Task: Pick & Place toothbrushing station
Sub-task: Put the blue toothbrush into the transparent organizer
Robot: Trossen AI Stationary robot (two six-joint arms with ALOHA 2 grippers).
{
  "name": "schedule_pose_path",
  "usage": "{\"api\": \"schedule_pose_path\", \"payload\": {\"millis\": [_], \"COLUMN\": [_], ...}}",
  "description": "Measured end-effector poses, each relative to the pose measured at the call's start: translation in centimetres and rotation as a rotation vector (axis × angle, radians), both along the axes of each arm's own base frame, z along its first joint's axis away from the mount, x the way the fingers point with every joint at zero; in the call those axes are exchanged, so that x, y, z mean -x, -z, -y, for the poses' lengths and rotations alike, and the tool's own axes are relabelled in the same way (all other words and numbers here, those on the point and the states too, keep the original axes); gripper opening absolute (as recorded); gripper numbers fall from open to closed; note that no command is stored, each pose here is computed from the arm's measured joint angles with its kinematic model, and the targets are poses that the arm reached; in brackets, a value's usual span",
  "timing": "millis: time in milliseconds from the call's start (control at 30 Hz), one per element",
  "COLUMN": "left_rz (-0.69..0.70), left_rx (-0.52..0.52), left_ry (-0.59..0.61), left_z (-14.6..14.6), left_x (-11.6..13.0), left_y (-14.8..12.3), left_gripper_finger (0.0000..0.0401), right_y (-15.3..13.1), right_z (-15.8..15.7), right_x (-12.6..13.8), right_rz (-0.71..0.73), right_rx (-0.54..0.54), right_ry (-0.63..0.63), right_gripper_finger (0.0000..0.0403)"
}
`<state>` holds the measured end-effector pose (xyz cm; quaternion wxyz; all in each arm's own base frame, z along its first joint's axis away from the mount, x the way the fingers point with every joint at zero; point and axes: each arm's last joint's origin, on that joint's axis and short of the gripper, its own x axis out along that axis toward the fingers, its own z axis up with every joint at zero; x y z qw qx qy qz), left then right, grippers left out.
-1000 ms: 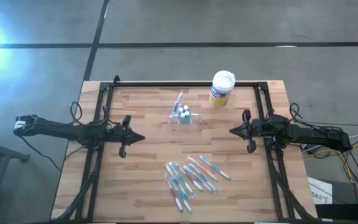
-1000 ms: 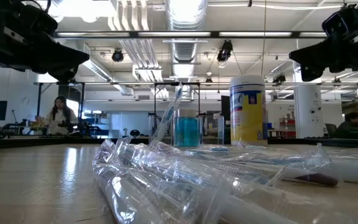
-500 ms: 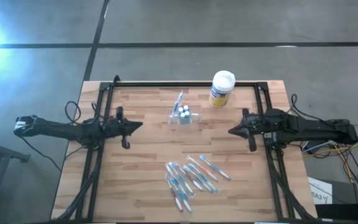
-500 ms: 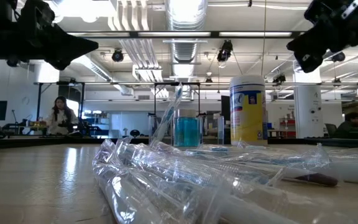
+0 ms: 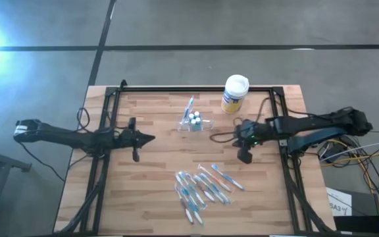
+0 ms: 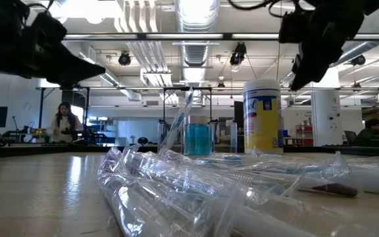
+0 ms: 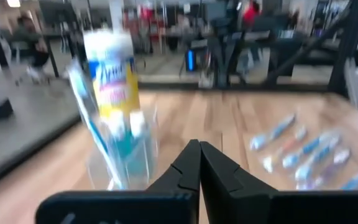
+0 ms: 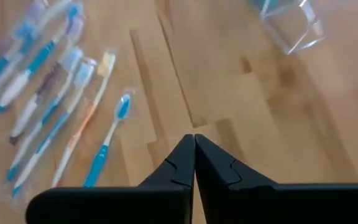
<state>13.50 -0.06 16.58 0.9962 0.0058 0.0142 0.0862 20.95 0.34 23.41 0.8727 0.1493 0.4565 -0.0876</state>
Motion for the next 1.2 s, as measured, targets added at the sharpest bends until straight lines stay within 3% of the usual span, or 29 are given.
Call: {"api": "schedule_pose_path", "payload": {"millis": [167, 367, 567, 1200], "left_rz": [-0.012, -0.019, -0.008, -0.019], "left_rx": [0.055, 0.119, 0.152, 0.229], "left_ry": [-0.002, -0.006, -0.007, -0.001], "left_z": [0.0, 0.0, 0.0, 0.1], "left_x": [-0.2, -0.2, -0.2, -0.2], "left_y": [0.2, 0.5, 0.4, 0.8], "left_gripper_finger": [0.0007, 0.0012, 0.0017, 0.0015], "right_y": [1.9, 4.1, 5.9, 8.4], "right_z": [-0.8, -2.7, -4.0, -6.6], "right_x": [-2.0, -3.7, -4.7, -9.9], "right_rz": [-0.102, -0.157, -0.244, -0.338], "right_rx": [-0.009, -0.116, -0.147, -0.135], "right_ry": [-0.028, -0.102, -0.047, -0.094], "right_gripper_finger": [0.0045, 0.0128, 0.0188, 0.0253]}}
